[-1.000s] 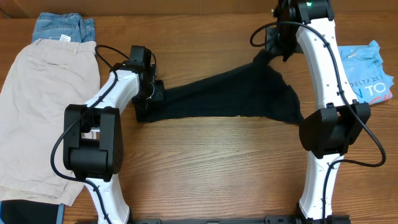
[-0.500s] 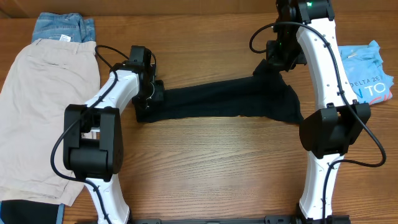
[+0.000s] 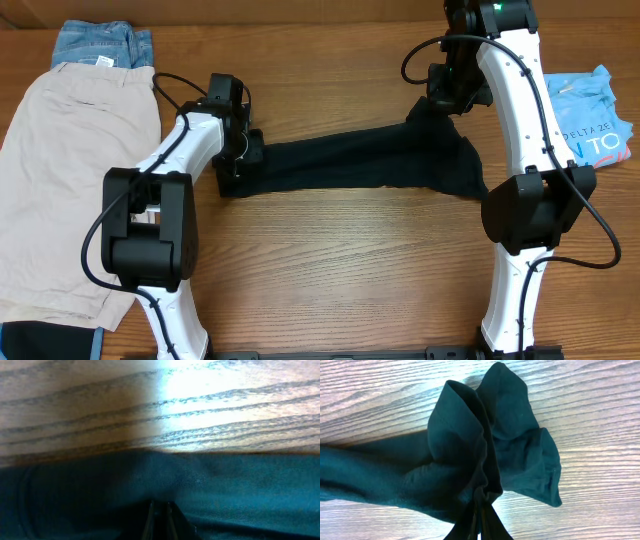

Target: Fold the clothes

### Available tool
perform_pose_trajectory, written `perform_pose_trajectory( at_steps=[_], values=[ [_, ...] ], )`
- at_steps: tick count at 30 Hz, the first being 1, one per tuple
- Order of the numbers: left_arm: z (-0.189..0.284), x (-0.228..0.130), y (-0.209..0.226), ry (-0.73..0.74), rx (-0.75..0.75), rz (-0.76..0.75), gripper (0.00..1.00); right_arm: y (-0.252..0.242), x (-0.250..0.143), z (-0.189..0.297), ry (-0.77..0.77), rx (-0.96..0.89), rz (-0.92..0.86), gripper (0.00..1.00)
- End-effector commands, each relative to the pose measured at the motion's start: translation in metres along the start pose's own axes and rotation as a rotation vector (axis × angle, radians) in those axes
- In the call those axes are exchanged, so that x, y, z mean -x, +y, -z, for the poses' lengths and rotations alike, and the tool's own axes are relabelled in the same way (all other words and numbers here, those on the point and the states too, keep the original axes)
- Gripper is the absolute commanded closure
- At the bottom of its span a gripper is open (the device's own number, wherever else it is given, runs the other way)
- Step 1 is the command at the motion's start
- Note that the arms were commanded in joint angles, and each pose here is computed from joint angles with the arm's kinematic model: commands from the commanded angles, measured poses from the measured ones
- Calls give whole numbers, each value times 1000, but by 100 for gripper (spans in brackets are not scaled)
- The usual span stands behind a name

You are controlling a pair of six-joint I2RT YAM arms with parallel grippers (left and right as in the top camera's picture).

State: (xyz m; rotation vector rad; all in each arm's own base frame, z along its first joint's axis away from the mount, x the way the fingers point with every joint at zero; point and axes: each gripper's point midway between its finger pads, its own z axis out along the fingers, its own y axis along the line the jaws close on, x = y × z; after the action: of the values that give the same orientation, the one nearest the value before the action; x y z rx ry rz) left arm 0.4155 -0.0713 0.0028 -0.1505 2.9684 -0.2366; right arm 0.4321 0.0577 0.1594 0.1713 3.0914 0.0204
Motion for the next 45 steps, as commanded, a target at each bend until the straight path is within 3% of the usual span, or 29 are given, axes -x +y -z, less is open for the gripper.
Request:
perform_pose_trajectory(
  at_steps=[1, 14, 28, 41, 45],
  values=[
    [-7, -15, 20, 52, 49, 8, 87, -10, -8, 1, 14, -28, -32, 96],
    [-6, -14, 24, 50, 49, 20, 87, -32, -55, -5, 135, -43, -81, 96],
    [-6, -13, 24, 47, 49, 20, 87, -27, -94, -76, 292, -61, -85, 96],
    [-6, -12, 24, 43, 48, 19, 86, -33, -139, -66, 484, -90, -84, 96],
    [-6, -12, 24, 43, 48, 20, 86, -30, -137, -67, 476, -71, -68, 95]
  ],
)
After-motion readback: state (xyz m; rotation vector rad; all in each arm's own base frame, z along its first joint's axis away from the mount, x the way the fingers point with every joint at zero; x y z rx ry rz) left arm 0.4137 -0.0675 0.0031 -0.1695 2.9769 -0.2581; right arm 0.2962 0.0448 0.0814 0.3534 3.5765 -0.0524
